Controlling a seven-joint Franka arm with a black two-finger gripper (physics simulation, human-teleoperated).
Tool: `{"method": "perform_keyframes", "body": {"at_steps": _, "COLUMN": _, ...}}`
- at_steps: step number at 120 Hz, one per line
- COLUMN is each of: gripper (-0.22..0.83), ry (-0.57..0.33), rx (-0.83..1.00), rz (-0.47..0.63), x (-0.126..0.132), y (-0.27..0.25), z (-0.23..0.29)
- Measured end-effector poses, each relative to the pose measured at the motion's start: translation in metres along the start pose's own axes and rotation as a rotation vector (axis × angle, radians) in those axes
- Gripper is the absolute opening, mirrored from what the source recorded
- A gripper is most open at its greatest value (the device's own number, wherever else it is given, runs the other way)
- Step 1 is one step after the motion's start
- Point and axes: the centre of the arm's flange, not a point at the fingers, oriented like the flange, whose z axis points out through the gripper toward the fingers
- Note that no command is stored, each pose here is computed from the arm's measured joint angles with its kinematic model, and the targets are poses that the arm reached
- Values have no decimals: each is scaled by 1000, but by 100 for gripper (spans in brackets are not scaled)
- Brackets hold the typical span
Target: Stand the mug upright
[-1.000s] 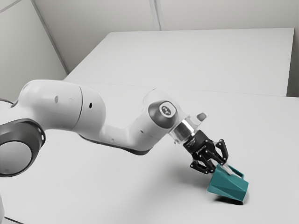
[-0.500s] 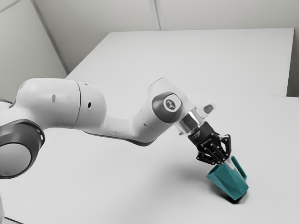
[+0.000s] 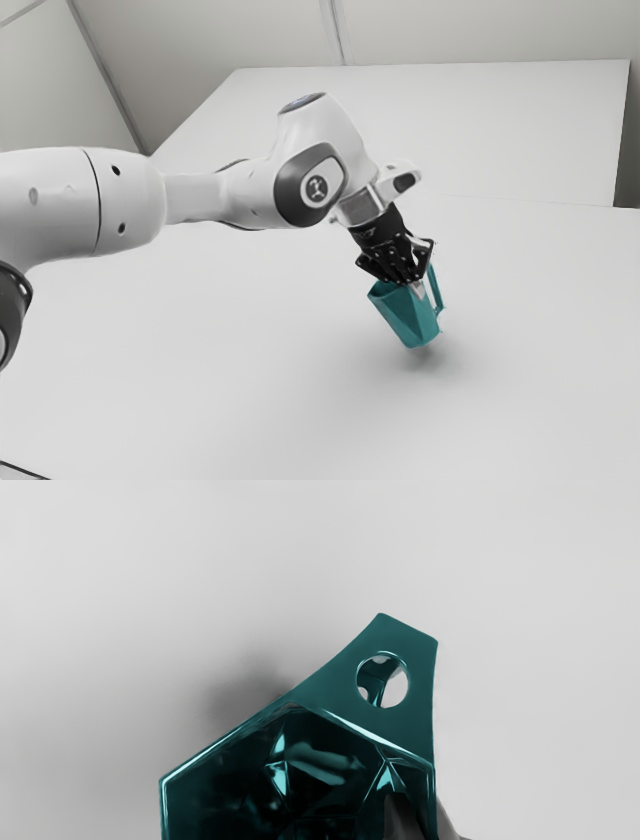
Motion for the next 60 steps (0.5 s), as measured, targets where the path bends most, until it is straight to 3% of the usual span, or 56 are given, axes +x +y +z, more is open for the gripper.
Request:
{"method": "perform_keyframes", "body": {"at_steps": 25, "gripper": -17, "ry": 58, "rx": 156, "rz": 10, "x": -1, "y": -40, "z": -35}}
{"method": "perform_keyframes", "body": {"at_steps": 60, "gripper": -17, "ry": 50, "rx": 300, "rz": -71, "x": -12, "y": -122, "z": -61}}
